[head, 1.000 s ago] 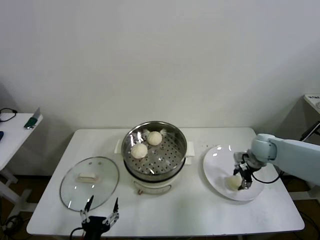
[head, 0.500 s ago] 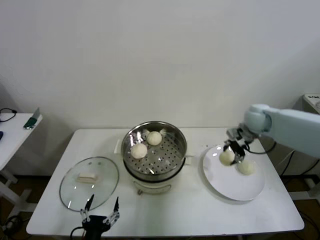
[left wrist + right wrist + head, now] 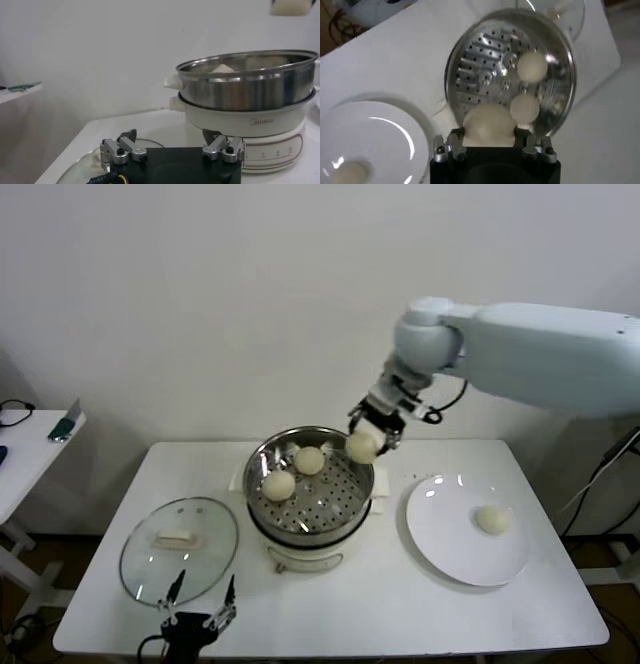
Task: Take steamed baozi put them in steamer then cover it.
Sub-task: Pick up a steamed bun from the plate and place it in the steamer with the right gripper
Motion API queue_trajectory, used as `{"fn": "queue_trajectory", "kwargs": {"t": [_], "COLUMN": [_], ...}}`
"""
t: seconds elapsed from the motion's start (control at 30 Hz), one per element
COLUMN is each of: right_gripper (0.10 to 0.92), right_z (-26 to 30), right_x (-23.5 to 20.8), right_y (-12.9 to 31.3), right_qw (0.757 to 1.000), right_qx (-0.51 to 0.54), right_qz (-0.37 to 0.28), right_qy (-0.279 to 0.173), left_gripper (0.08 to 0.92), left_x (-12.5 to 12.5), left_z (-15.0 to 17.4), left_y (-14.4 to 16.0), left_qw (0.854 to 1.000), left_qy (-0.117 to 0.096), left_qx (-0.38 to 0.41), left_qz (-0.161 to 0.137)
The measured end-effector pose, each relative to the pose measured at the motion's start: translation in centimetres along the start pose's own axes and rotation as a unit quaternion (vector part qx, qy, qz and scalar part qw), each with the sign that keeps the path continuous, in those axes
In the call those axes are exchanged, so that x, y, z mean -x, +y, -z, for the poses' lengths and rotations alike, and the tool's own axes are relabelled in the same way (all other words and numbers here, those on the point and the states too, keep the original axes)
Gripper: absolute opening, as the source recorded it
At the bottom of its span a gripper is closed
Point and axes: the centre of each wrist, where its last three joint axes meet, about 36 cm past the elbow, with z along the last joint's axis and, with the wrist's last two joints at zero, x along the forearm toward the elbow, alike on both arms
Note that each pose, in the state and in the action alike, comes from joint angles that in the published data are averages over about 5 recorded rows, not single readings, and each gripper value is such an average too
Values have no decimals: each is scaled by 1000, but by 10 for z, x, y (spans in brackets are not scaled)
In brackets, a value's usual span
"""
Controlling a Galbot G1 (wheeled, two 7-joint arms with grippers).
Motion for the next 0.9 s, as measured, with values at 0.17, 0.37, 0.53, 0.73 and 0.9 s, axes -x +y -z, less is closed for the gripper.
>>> {"fn": "queue_trajectory", "kwargs": {"t": [0.17,0.37,0.53,0.73,0.9], "right_gripper": [670,670,670,670,686], "right_z": [37,63,74,80,80], "right_x": [32,72,104,131,143], "right_y": [-25,-35,-34,-34,-32], "right_qw": [997,989,985,982,981], "right_qx": [-82,-143,-171,-186,-191], "right_qz": [9,18,27,27,24], "right_qy": [-9,-20,-26,-31,-32], "left_gripper": [823,823,823,823,823], "left_x": [-1,0,0,0,0], "left_z": [1,1,0,0,0], "left_y": [3,4,3,3,3], "left_qw": [1000,1000,1000,1000,1000], "left_qy": [-1,-2,-1,0,0], "left_qx": [3,3,1,1,0], "left_qz": [2,3,3,5,6]}}
